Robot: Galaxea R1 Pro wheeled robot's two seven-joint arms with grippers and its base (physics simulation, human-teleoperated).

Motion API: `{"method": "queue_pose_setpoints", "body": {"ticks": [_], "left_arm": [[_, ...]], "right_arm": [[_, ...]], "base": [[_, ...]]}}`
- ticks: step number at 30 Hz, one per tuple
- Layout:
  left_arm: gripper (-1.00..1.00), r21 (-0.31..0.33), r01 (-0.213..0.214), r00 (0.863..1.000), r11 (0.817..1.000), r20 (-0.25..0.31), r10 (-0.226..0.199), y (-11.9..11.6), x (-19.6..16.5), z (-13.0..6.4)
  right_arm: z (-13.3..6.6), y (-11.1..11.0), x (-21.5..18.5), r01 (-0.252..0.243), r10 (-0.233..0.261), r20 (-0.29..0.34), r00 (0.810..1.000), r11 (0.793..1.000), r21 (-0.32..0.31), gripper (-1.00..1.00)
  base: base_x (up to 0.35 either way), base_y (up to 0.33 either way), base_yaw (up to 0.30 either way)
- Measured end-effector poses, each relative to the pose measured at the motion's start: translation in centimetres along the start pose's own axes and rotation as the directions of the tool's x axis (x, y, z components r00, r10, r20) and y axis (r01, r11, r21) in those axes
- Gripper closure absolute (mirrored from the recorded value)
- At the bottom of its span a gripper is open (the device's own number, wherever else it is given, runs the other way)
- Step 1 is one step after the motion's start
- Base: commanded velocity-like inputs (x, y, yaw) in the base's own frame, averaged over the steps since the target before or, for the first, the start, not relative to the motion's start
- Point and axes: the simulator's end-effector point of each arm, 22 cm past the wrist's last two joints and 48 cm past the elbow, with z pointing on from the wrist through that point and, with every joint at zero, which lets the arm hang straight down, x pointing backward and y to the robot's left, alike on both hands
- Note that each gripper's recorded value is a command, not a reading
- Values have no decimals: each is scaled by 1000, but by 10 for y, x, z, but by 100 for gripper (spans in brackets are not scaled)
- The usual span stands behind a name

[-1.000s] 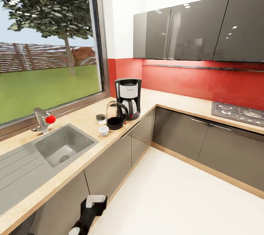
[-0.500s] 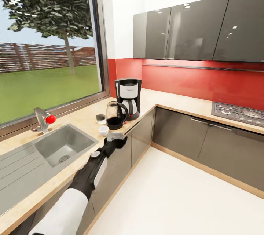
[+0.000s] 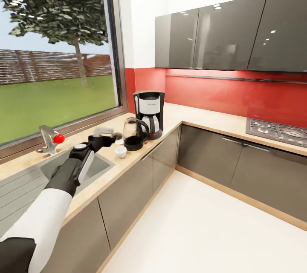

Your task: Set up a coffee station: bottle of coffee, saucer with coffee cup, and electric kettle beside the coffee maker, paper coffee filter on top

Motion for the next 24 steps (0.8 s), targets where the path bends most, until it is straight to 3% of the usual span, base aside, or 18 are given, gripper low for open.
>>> {"method": "queue_pose_setpoints", "body": {"ticks": [8, 16, 24], "left_arm": [[-100, -18, -7, 1000, 1000, -10, 7, 10, 4, -1], [-100, -46, -29, 999, 999, -17, 28, 35, 8, -3], [-100, -62, -35, 999, 997, -28, 34, 44, 17, -6]], "right_arm": [[0, 0, 0, -1, 1, 1, 1000, 1000, 0, -100], [0, 0, 1, 1, -1, -3, 1000, 1000, 0, -100], [0, 0, 1, 1, -1, -2, 1000, 1000, -1, -100]], "base": [[164, 0, 0], [186, 0, 0], [181, -141, 0]]}}
